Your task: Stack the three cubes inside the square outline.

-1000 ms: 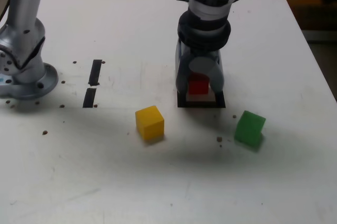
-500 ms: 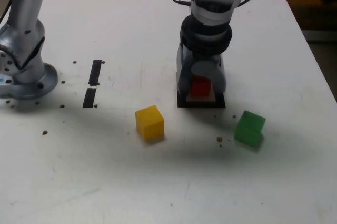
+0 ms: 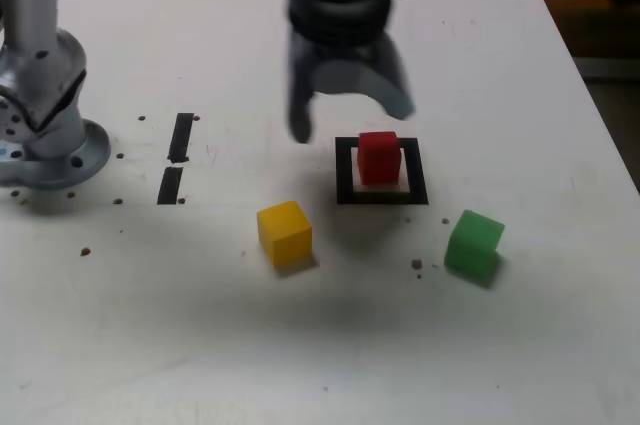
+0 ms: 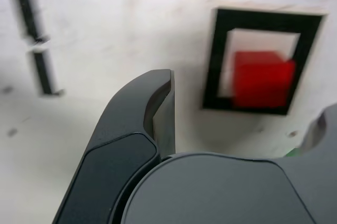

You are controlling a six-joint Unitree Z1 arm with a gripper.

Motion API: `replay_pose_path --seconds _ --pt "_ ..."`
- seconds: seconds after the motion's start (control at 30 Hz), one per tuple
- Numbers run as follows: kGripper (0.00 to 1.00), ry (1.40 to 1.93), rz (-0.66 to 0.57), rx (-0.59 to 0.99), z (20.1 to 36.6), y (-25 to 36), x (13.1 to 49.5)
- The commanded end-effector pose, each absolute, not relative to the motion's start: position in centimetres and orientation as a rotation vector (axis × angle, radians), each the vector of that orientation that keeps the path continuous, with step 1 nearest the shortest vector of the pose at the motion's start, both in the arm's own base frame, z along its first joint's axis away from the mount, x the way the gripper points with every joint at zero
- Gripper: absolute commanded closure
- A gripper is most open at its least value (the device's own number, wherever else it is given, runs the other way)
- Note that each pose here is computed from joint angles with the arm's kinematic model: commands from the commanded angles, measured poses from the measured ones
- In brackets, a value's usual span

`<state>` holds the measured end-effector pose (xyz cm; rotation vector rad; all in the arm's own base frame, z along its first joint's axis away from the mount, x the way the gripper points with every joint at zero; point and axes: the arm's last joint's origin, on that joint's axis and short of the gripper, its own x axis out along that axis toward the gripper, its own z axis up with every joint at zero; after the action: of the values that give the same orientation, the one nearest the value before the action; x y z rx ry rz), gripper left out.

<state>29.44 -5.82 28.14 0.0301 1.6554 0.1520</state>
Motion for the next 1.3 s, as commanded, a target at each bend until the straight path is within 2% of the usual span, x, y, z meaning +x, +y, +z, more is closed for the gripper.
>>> replay_pose_path --seconds 0.0,0.1,0.23,0.33,0.47,0.67,0.83,0.93,1.27 --pt "0.02 1.613 0.14 -0.011 30.3 -6.4 27.5" --pt "0.05 1.636 0.134 -0.082 31.1 -7.9 25.8" --pt "0.07 1.693 0.169 -0.173 30.4 -9.8 24.5" --pt "0.07 1.726 0.232 -0.239 29.3 -10.7 23.9" --pt "0.07 1.735 0.302 -0.325 27.2 -11.2 23.8" --pt "0.07 1.736 0.327 -0.369 24.2 -11.5 24.2" --pt "0.06 1.742 0.323 -0.375 22.5 -11.5 24.1" --pt "0.11 1.742 0.319 -0.375 22.1 -11.6 24.2" --pt "0.36 1.748 0.297 -0.387 21.2 -12.3 25.3"
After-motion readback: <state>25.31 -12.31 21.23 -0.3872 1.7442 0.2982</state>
